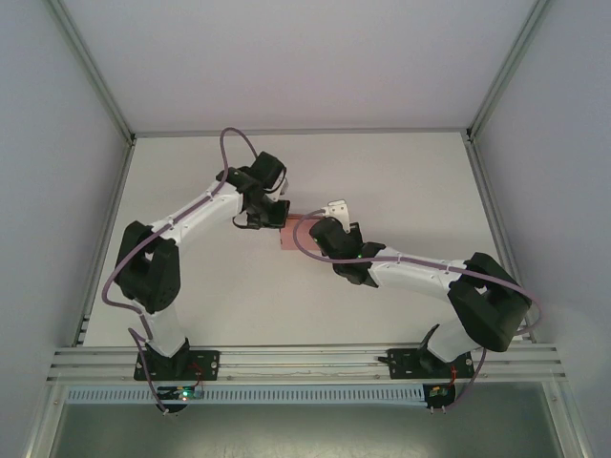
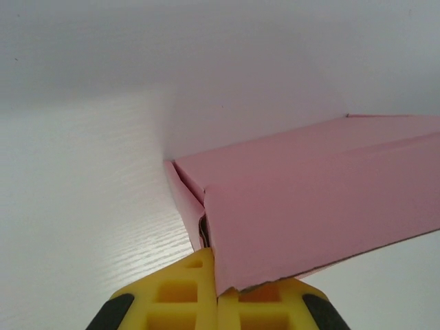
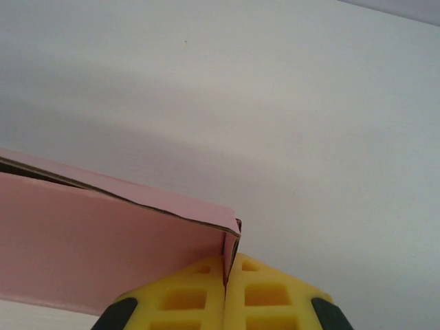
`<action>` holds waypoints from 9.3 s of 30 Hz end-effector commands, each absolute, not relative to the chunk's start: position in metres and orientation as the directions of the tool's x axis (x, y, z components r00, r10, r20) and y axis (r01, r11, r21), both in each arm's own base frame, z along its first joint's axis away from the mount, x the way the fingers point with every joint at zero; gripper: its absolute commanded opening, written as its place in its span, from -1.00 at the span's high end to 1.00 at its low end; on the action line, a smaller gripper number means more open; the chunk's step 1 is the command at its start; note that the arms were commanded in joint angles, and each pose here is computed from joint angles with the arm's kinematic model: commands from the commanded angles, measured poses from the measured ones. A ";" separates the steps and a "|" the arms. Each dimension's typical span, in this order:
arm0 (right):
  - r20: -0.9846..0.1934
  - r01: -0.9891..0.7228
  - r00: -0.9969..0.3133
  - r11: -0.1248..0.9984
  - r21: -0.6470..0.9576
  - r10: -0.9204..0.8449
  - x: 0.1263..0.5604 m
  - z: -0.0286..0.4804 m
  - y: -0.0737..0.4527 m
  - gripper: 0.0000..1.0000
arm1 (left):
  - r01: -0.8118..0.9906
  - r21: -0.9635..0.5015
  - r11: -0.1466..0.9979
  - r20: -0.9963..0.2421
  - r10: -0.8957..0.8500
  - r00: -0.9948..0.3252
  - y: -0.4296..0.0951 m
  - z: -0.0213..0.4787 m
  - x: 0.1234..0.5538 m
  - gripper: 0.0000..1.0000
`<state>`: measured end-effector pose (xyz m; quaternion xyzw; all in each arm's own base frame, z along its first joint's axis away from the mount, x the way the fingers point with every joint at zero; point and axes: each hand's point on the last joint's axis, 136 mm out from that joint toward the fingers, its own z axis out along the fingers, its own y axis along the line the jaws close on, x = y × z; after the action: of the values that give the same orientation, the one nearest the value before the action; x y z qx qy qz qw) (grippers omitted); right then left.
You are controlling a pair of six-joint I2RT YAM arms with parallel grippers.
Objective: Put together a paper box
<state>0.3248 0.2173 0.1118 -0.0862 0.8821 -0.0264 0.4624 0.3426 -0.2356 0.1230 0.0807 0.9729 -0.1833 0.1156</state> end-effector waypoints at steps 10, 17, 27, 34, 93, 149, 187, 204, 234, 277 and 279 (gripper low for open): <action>-0.757 -0.245 -0.604 0.962 -0.118 -0.247 0.297 0.075 0.223 1.00 | 0.234 -0.270 0.934 -0.201 0.183 -0.962 -0.232 0.073 0.297 0.68; -0.759 -0.221 -0.603 0.966 -0.135 -0.244 0.299 0.075 0.220 1.00 | 0.238 -0.382 0.893 -0.286 0.130 -0.949 -0.258 0.116 0.317 0.26; -0.758 -0.213 -0.603 0.966 -0.147 -0.248 0.300 0.077 0.220 1.00 | 0.148 -0.463 0.874 -0.321 -0.009 -0.947 -0.255 0.155 0.329 -1.00; -0.752 -0.217 -0.608 0.964 -0.151 -0.255 0.301 0.074 0.223 1.00 | -0.052 -0.657 0.752 -0.282 -0.309 -0.908 -0.226 0.175 0.354 -1.00; -0.810 -0.248 -0.533 0.870 0.425 0.244 0.320 0.150 0.226 -0.77 | -0.085 -0.672 0.735 -0.221 -0.309 -0.925 -0.228 0.057 0.340 0.02; -0.760 -0.322 -0.648 0.882 0.345 0.060 0.309 0.035 0.197 0.73 | 0.289 -0.593 0.751 -0.495 -0.057 -0.867 -0.248 0.027 0.331 0.43; -0.819 -0.956 0.088 0.184 -0.230 -0.567 0.279 0.190 0.277 -0.96 | 0.012 -0.350 0.937 -0.616 -0.221 -0.756 -0.144 0.183 0.378 -1.00; -0.519 -0.995 0.005 0.045 -0.085 -0.854 0.310 0.115 0.275 -0.96 | 0.027 -0.314 0.949 -0.633 -0.188 -0.751 -0.117 0.165 0.315 -1.00; -0.375 -0.629 0.112 0.227 -0.744 -0.920 0.391 0.163 0.269 0.68 | -0.018 -0.265 0.964 -0.749 -0.218 -0.626 -0.090 0.192 0.310 -1.00; -0.604 -0.891 0.050 0.238 -0.388 -0.795 0.276 0.126 0.293 -0.96 | 0.013 -0.249 0.968 -0.767 -0.189 -0.613 -0.096 0.183 0.325 -1.00; -0.675 -0.861 0.025 0.328 -0.390 -0.737 0.282 0.149 0.284 -0.97 | 0.000 -0.235 0.972 -0.778 -0.188 -0.599 -0.092 0.182 0.329 -1.00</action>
<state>0.2883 0.2897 0.1234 -0.6190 0.6789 0.0208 0.3944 0.3201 -0.0981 0.1805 -0.0575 0.8965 -0.1222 0.4220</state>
